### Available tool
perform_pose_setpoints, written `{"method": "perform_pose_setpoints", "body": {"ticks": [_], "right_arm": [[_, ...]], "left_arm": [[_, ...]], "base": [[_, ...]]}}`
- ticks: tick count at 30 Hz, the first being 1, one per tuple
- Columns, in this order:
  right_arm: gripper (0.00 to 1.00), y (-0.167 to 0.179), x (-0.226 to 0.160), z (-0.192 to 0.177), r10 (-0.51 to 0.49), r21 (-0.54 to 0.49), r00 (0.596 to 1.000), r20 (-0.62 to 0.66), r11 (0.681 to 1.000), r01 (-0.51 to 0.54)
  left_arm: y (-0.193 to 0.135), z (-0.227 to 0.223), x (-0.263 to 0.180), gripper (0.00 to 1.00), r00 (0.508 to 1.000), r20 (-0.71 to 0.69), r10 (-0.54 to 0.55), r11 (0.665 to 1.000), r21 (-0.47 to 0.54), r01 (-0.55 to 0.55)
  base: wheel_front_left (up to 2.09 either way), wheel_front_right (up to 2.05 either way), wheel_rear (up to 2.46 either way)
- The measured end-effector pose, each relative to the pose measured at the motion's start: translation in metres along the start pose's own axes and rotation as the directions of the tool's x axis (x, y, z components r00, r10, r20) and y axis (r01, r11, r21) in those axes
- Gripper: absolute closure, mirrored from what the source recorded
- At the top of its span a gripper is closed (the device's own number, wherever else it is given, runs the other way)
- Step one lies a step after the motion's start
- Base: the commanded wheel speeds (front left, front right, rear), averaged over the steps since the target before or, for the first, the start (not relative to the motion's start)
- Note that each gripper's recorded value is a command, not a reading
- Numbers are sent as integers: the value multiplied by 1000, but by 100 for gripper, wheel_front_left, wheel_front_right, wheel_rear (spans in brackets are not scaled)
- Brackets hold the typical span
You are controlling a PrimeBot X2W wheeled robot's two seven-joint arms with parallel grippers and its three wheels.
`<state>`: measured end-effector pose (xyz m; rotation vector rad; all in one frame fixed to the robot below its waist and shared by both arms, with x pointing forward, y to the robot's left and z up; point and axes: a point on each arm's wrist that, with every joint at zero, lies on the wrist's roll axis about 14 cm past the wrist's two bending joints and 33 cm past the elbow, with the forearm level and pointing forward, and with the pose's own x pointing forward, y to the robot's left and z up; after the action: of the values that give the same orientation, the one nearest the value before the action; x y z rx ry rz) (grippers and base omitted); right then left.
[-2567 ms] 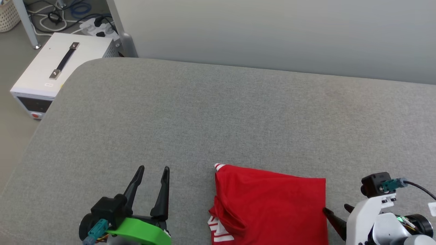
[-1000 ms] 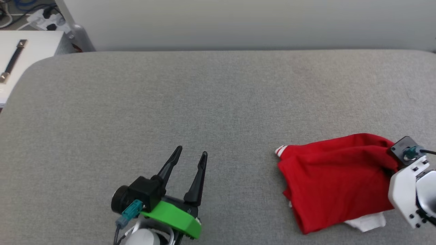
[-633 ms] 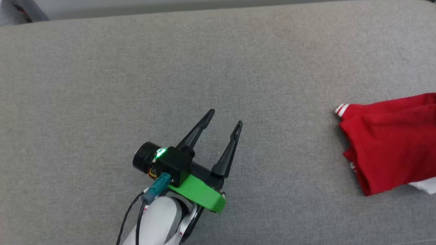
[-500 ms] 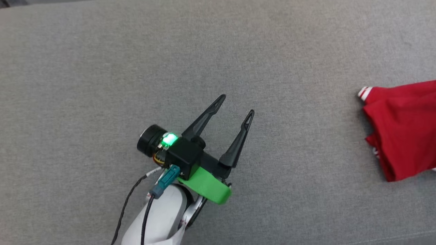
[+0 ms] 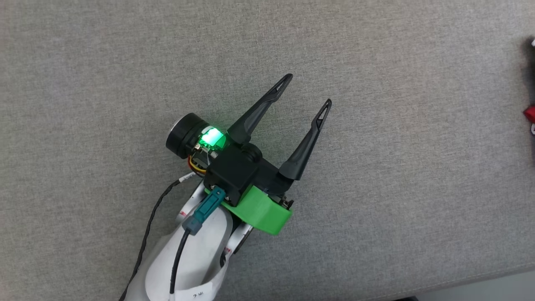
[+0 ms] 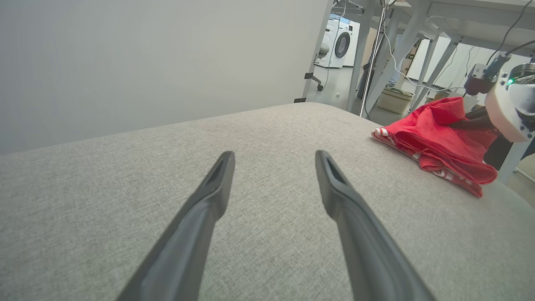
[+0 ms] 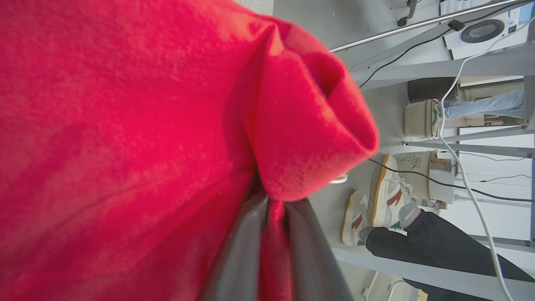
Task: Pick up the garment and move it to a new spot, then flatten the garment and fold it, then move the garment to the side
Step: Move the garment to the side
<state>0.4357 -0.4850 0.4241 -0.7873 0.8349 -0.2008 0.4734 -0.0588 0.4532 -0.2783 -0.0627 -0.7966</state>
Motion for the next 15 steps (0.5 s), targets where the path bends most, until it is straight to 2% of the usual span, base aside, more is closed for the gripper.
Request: {"method": "perform_pose_setpoints", "body": {"ticks": [3, 4, 5, 6, 12, 15], "right_arm": [[100, 3, 5, -4, -2, 19, 1000, -13, 1000, 2], [91, 4, 6, -5, -2, 29, 1000, -16, 1000, 3], [24, 5, 6, -4, -3, 31, 1000, -13, 1000, 4], [0, 5, 5, -2, -6, 34, 1000, -5, 999, 6], [0, -1, -2, 13, -25, 62, 998, 51, 998, 21], [0, -1, -12, 41, -28, 88, 989, 143, 996, 15]], "left_arm": [[5, -5, -1, 0, 1000, -10, 12, 1000, -1, -12], [5, -5, -2, 0, 1000, -11, 14, 1000, 1, -14], [6, -5, -2, 0, 1000, -11, 15, 1000, 3, -15], [6, -4, -2, 0, 1000, -10, 16, 1000, 5, -16], [7, 6, -5, 0, 999, -4, 35, 999, 15, -35], [9, 13, -10, 0, 998, -2, 60, 998, 19, -60]], "base": [[0, 0, 0], [0, 0, 0], [0, 0, 0], [0, 0, 0], [0, 0, 0], [0, 0, 0]]}}
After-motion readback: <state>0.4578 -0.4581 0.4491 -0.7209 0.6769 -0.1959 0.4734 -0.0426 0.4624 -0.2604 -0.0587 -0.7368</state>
